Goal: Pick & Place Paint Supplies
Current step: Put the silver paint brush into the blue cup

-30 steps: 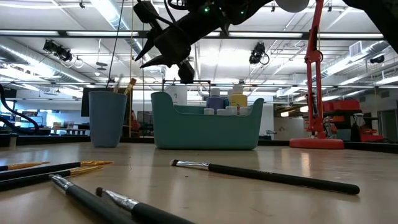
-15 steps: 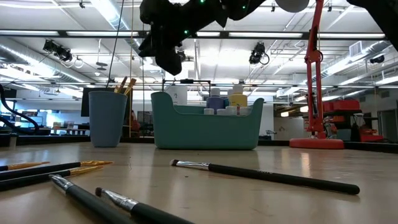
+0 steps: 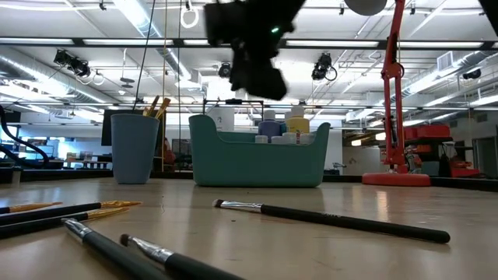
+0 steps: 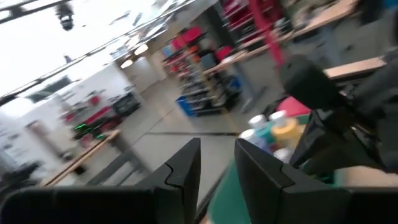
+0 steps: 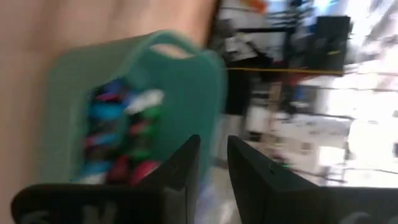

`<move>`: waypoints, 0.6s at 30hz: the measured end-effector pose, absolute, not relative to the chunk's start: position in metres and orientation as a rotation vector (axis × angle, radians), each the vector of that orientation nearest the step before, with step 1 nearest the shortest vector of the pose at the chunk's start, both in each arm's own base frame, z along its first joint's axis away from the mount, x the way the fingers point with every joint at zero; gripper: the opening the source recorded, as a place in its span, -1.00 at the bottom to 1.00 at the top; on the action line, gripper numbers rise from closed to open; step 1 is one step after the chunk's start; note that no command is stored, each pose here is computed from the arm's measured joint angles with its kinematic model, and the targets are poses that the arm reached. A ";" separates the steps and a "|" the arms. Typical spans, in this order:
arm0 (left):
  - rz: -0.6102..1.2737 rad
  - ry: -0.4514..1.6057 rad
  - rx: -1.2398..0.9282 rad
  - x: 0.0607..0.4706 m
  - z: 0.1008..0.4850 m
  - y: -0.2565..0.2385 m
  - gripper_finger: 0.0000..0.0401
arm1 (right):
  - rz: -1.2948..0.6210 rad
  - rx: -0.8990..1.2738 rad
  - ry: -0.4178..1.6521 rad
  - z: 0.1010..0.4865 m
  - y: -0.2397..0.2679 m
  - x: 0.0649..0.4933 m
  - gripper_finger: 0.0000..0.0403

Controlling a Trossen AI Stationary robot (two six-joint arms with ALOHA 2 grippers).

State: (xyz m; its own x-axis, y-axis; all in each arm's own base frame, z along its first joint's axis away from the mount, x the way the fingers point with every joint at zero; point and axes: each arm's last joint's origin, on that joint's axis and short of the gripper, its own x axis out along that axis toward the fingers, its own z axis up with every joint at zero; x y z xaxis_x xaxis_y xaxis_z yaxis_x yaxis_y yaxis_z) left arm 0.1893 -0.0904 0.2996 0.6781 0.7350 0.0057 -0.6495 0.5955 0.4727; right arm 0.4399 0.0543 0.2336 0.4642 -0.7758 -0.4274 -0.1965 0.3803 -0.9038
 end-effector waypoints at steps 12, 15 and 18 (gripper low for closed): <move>0.083 0.080 0.374 0.198 0.290 -0.109 -0.45 | -0.407 -0.416 1.202 0.269 0.079 0.350 -0.58; -0.077 0.088 0.307 0.198 0.287 -0.113 -0.45 | -0.426 -0.431 1.142 0.268 0.083 0.330 -0.58; -0.189 0.133 0.254 0.197 0.281 -0.116 -0.45 | -0.452 -0.370 1.033 0.261 0.082 0.312 -0.58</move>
